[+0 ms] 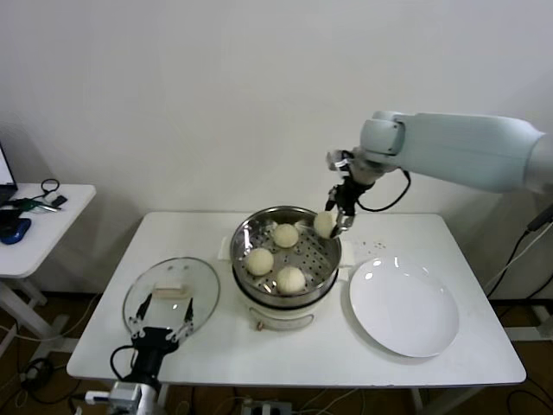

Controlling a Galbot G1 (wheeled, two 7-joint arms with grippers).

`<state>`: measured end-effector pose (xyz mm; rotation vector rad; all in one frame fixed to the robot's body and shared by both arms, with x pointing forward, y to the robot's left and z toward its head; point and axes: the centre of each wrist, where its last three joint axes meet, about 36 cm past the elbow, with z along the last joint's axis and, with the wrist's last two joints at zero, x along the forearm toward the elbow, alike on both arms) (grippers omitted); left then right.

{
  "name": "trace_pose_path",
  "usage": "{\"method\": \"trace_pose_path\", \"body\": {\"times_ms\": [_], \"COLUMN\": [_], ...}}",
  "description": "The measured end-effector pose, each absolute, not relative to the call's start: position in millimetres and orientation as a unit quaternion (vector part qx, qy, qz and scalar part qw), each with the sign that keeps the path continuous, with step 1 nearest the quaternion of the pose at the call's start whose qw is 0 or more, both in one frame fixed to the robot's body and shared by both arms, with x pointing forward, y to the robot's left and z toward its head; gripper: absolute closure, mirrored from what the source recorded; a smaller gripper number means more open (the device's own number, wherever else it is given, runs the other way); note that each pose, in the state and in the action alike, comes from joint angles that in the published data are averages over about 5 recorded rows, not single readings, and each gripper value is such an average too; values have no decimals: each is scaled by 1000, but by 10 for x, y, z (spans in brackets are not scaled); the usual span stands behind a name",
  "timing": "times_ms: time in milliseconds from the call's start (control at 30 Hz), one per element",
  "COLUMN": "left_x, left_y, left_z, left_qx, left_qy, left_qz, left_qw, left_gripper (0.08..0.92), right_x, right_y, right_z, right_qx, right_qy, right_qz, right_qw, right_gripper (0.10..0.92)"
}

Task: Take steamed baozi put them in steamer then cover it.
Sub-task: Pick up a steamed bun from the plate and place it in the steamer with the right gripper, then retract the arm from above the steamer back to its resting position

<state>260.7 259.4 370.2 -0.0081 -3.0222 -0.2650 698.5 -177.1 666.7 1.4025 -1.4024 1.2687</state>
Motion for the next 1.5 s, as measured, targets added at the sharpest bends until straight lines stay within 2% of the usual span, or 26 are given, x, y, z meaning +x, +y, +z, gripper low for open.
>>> {"method": "trace_pose_path", "body": {"times_ms": [367, 800, 1000, 1500], "left_x": [2638, 2664, 2667, 2671], "left_y": [2634, 2633, 2625, 2610], "left_z": [3659, 3616, 3614, 3627], "left_qx": [0, -1, -2, -4], "left_qy": [-995, -995, -995, -994], "left_qz": [-84, -83, -83, -87], "left_qw": [57, 61, 61, 61], "left_gripper": [177, 177, 177, 177], "right_x": [7026, 7052, 7057, 7021], "right_y": [-1405, -1337, -1327, -1636], "right_z": [6175, 5883, 5895, 6342], "right_qx": [562, 561, 560, 562], "right_qy": [-518, -504, -505, -529], "right_qz": [507, 514, 516, 510], "right_qw": [399, 409, 406, 379], "right_gripper": [327, 302, 208, 200]}}
